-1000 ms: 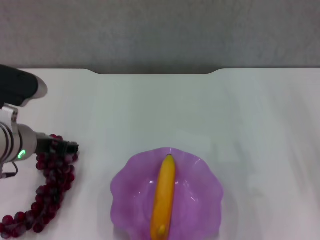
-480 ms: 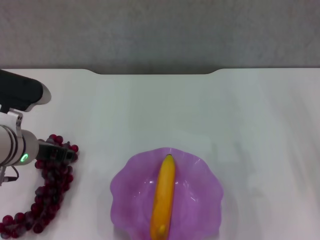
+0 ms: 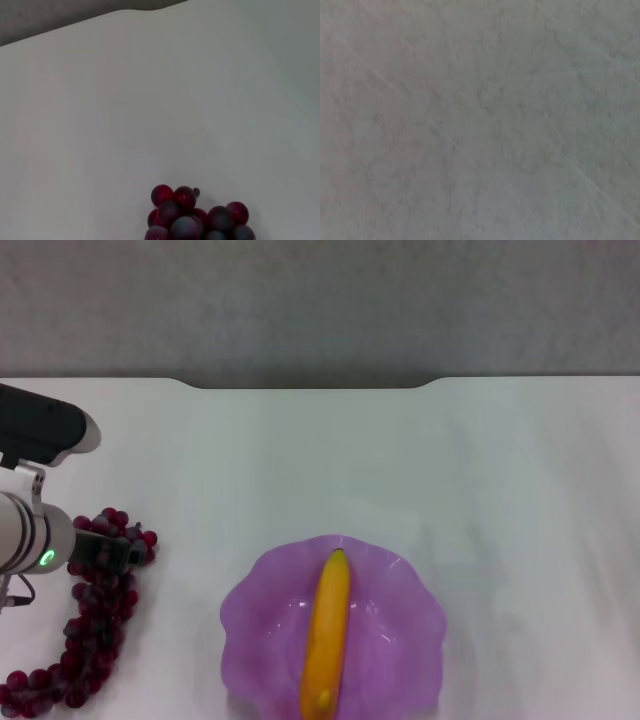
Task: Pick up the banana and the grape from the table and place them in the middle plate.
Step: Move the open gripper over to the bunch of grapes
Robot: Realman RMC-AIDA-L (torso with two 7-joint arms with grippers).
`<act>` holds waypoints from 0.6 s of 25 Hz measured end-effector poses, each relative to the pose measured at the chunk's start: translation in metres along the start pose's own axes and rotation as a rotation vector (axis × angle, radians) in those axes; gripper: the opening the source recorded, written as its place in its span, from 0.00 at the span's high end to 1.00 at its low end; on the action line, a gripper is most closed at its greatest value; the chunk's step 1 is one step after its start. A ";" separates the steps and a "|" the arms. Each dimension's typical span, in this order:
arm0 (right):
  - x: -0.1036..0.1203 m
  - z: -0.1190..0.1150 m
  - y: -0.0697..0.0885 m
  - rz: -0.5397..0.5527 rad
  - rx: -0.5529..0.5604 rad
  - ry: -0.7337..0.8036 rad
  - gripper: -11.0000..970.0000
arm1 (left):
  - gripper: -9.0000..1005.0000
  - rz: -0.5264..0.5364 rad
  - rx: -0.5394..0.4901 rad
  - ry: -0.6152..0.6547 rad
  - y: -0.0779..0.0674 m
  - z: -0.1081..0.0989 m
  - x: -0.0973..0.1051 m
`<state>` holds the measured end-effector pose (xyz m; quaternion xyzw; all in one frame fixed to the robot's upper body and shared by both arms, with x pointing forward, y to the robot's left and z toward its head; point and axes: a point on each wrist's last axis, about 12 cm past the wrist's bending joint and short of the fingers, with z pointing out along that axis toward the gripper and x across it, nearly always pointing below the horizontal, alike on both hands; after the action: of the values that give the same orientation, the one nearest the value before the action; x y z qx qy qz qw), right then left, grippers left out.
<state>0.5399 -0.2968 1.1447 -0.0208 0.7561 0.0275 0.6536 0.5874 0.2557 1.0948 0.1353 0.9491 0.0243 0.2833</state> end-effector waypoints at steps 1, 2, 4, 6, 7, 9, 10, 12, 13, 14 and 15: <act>0.000 0.000 0.000 0.000 0.000 0.000 0.37 | 0.31 0.000 0.000 0.000 0.000 0.000 0.000; 0.000 0.000 0.000 0.000 0.000 0.000 0.37 | 0.33 0.000 0.000 -0.001 0.000 0.000 0.000; 0.001 0.001 0.000 -0.001 -0.001 0.003 0.37 | 0.36 -0.002 -0.001 -0.002 0.001 0.000 -0.001; 0.001 0.001 0.000 -0.001 -0.002 0.004 0.37 | 0.39 -0.004 -0.002 -0.003 0.002 -0.001 -0.002; 0.001 0.001 0.001 -0.001 -0.002 0.005 0.37 | 0.43 -0.004 -0.002 -0.003 0.002 -0.001 -0.002; 0.002 0.001 0.001 -0.002 -0.004 0.007 0.37 | 0.52 -0.004 -0.002 -0.003 0.002 -0.001 -0.002; 0.002 0.002 0.001 -0.003 -0.005 0.010 0.37 | 0.57 -0.004 -0.003 -0.003 0.002 -0.001 -0.002; 0.002 0.002 0.001 -0.003 -0.007 0.014 0.37 | 0.63 -0.002 -0.004 -0.002 0.003 -0.001 -0.003; 0.002 0.002 0.001 -0.003 -0.008 0.015 0.37 | 0.65 -0.001 -0.005 0.001 0.003 -0.001 -0.002; 0.002 0.002 0.001 -0.003 -0.008 0.015 0.37 | 0.67 0.000 -0.005 0.002 0.003 -0.001 -0.003; 0.002 0.002 0.001 -0.003 -0.008 0.015 0.37 | 0.69 0.002 -0.006 0.003 0.003 -0.001 -0.003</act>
<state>0.5416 -0.2955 1.1420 -0.0249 0.7609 0.0293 0.6478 0.5897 0.2582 1.0979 0.1353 0.9493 0.0274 0.2823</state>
